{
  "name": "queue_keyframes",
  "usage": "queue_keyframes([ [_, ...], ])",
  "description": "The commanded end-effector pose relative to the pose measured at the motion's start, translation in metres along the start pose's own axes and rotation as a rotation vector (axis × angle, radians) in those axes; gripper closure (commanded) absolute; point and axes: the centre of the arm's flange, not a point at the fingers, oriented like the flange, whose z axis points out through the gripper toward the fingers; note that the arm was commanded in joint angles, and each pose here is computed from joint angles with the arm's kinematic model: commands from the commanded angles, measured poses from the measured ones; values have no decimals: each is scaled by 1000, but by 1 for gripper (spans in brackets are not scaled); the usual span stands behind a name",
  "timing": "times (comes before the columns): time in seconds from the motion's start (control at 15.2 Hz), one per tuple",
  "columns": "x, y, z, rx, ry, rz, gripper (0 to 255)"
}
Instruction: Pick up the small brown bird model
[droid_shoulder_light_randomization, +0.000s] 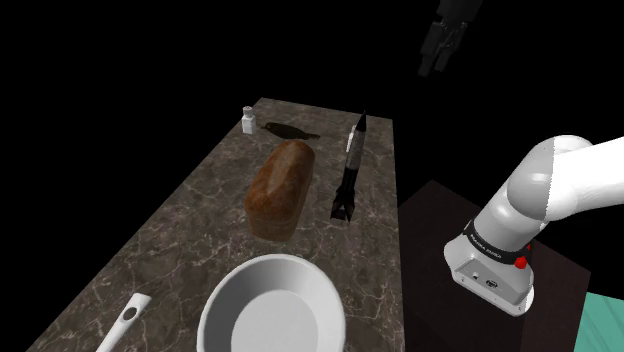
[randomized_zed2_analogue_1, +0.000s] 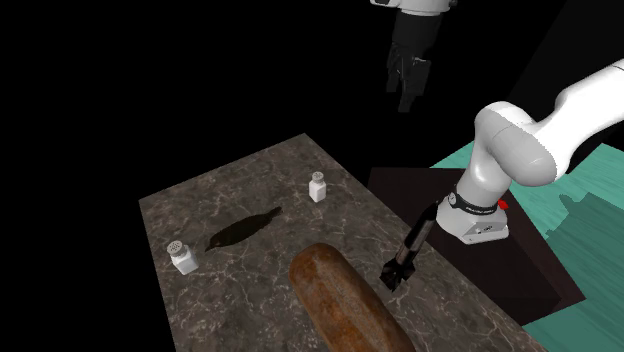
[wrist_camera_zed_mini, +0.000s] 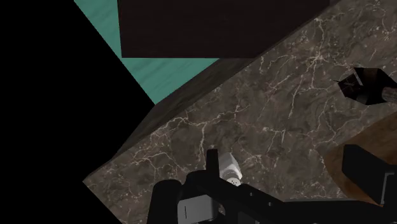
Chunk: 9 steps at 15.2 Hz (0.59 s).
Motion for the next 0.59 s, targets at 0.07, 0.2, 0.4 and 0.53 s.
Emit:
queue_keyframes([
  [0.07, 11, -1, 8, -1, 1, -12, 0],
  [0.2, 32, -4, 23, -2, 2, -36, 0],
  [0.4, 63, -9, 46, -4, 4, -71, 0],
  [0.53, 84, -13, 61, -6, 6, -95, 0],
])
